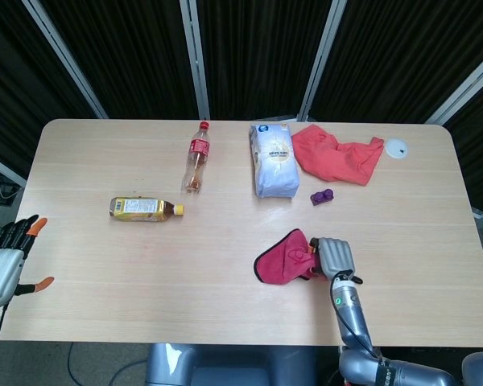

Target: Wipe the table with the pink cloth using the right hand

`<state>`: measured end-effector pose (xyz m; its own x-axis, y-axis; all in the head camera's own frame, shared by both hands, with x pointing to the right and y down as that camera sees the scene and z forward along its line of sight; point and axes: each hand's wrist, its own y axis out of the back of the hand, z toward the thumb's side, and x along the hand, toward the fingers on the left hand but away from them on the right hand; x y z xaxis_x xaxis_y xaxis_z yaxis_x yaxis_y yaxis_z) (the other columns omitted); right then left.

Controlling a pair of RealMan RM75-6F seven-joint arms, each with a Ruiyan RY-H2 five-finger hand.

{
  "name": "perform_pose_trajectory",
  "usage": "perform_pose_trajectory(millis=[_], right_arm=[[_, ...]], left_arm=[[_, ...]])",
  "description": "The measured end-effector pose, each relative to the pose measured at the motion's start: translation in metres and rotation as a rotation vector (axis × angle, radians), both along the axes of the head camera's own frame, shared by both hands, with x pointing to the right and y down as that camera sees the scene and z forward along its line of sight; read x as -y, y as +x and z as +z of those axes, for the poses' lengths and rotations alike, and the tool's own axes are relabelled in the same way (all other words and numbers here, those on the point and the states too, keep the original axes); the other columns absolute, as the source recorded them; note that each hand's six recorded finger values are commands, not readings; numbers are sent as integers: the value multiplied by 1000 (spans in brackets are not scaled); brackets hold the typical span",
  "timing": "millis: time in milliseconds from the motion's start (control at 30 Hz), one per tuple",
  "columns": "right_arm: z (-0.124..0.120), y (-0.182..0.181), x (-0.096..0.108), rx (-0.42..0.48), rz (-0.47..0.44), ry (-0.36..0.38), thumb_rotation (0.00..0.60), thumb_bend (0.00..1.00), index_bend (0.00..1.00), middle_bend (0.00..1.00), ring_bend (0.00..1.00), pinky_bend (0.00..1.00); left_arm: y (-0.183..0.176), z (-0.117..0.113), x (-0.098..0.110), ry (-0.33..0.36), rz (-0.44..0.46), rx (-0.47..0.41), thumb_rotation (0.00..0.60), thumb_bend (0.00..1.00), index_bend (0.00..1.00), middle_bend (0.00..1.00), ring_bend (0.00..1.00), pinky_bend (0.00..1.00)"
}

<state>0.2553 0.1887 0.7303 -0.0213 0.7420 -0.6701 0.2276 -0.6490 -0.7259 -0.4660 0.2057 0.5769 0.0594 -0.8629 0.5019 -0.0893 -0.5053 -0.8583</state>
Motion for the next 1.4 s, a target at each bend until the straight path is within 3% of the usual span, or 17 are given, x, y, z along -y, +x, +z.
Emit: perform_pose_trajectory(millis=[233, 533, 700, 967, 1400], right_arm=[[1, 59, 13, -134, 59, 31, 600, 494, 777, 669, 610, 780], [-16, 129, 37, -294, 125, 94, 600, 494, 777, 669, 610, 780], [-29, 152, 50, -329, 161, 129, 600, 494, 778, 670, 612, 780], [-16, 126, 36, -287, 144, 100, 600, 497, 780, 672, 614, 780], [10, 30, 6, -65, 106, 34, 600, 498, 780, 673, 615, 781]], left_arm=[[1, 0, -1, 1, 1, -1, 600, 7, 55, 0, 0, 0], [2, -1, -1, 3, -4, -6, 600, 7, 56, 0, 0, 0], [2, 0, -1, 1, -3, -8, 600, 9, 56, 0, 0, 0], [3, -1, -2, 0, -4, -11, 600, 8, 57, 0, 0, 0], [3, 1, -2, -15, -16, -19, 600, 12, 58, 0, 0, 0]])
